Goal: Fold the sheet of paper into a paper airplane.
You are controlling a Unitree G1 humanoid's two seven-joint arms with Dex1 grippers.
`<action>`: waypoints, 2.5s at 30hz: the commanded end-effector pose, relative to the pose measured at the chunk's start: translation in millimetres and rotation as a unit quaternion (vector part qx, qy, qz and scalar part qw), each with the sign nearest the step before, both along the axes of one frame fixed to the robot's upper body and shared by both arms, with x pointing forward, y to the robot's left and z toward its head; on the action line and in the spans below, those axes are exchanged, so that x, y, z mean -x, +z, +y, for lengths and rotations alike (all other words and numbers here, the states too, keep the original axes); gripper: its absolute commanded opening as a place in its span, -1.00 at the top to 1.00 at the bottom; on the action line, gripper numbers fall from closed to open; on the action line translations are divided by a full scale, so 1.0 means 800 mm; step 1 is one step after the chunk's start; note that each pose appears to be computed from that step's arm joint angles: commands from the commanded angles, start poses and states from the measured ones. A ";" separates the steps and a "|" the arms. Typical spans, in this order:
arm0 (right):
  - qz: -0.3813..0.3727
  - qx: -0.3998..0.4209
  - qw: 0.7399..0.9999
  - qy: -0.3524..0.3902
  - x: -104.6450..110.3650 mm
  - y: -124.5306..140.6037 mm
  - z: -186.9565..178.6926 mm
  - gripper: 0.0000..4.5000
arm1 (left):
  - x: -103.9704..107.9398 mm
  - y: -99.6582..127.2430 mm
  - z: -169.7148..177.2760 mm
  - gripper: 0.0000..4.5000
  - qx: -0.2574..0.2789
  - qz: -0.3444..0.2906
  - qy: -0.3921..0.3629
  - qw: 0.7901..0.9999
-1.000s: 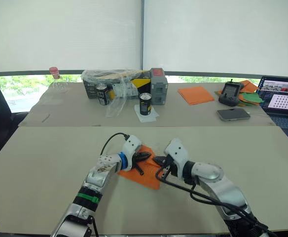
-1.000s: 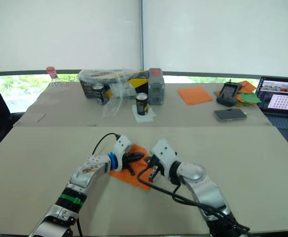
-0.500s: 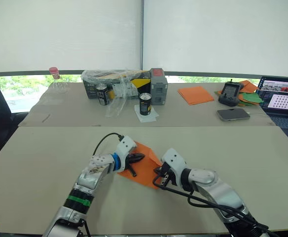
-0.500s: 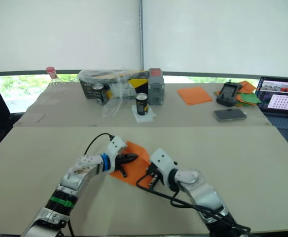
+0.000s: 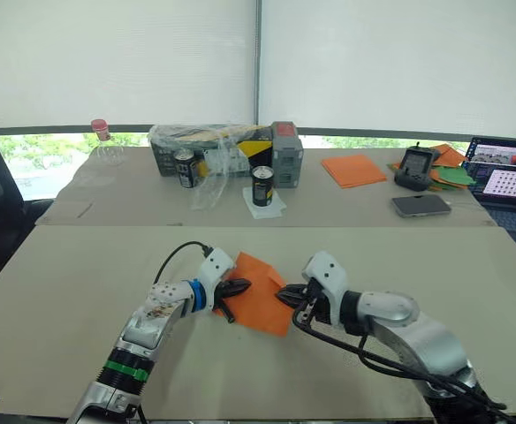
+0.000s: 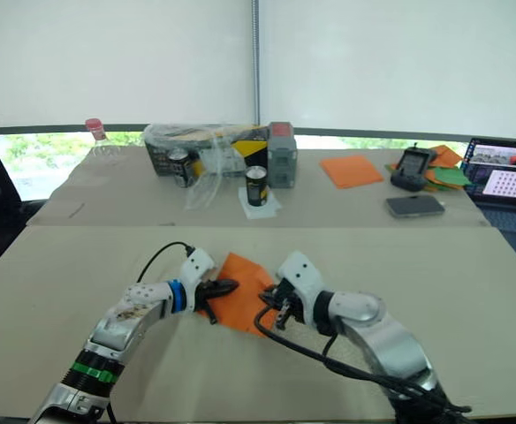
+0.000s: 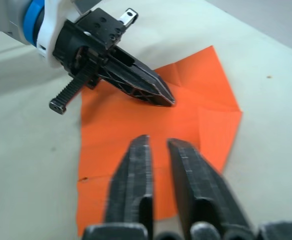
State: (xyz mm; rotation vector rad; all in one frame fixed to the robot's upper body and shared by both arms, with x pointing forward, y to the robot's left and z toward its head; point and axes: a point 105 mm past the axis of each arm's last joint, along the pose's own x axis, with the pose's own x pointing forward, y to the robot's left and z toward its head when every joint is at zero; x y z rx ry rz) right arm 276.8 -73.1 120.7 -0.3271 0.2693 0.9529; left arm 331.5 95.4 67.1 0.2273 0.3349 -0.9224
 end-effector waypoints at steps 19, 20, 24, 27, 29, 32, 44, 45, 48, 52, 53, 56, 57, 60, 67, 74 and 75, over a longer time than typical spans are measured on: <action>-0.115 0.066 0.988 -0.078 -0.048 -0.004 0.003 0.57 | 0.014 -0.020 0.000 1.00 -0.001 0.038 -0.008 0.999; -0.114 0.067 0.988 -0.076 -0.048 -0.005 0.001 0.72 | 0.016 -0.019 -0.001 1.00 0.002 0.037 -0.013 0.999; -0.133 0.083 0.985 -0.068 -0.052 -0.004 -0.005 0.99 | 0.022 -0.014 -0.004 1.00 0.015 0.036 -0.032 0.999; -0.149 0.081 0.985 -0.038 -0.053 0.001 -0.001 0.99 | 0.035 -0.004 -0.010 1.00 0.037 0.038 -0.070 0.996; -0.157 0.076 0.985 -0.013 -0.051 0.004 0.003 0.99 | 0.041 0.000 -0.012 1.00 0.045 0.041 -0.089 0.994; -0.166 0.082 0.981 0.056 -0.044 0.003 0.008 0.99 | 0.056 0.009 -0.017 1.00 0.061 0.049 -0.130 0.988; -0.164 0.093 0.974 0.124 -0.053 -0.015 0.012 0.99 | 0.057 0.013 -0.019 1.00 0.060 0.043 -0.136 0.988; -0.162 0.093 0.975 0.123 -0.053 -0.018 0.013 0.99 | 0.059 0.010 -0.019 1.00 0.058 0.045 -0.137 0.988; -0.157 0.087 0.976 0.122 -0.047 -0.021 0.015 0.99 | 0.064 0.003 -0.018 1.00 0.050 0.051 -0.138 0.988; -0.139 0.045 0.982 0.121 -0.032 -0.018 0.028 0.99 | 0.067 -0.006 -0.017 1.00 0.040 0.059 -0.136 0.988; -0.134 0.044 0.982 0.122 -0.028 -0.021 0.031 0.99 | 0.067 -0.008 -0.018 1.00 0.040 0.060 -0.134 0.988; -0.124 0.044 0.984 0.119 -0.022 -0.030 0.034 0.99 | 0.067 -0.011 -0.021 1.00 0.041 0.062 -0.131 0.989; -0.123 0.046 0.985 0.116 -0.023 -0.031 0.034 0.99 | 0.066 -0.011 -0.022 1.00 0.041 0.062 -0.131 0.989; -0.120 0.058 0.985 0.108 -0.025 -0.039 0.032 0.99 | 0.066 -0.011 -0.025 1.00 0.042 0.062 -0.130 0.989; -0.119 0.094 0.984 0.098 -0.031 -0.054 0.022 0.99 | 0.066 -0.010 -0.024 1.00 0.041 0.059 -0.128 0.989; -0.112 0.125 0.978 0.127 -0.024 -0.070 0.022 0.99 | 0.057 0.000 -0.017 1.00 0.050 0.044 -0.111 0.992; -0.109 0.127 0.977 0.129 -0.023 -0.071 0.022 0.99 | 0.054 0.004 -0.016 1.00 0.058 0.042 -0.105 0.992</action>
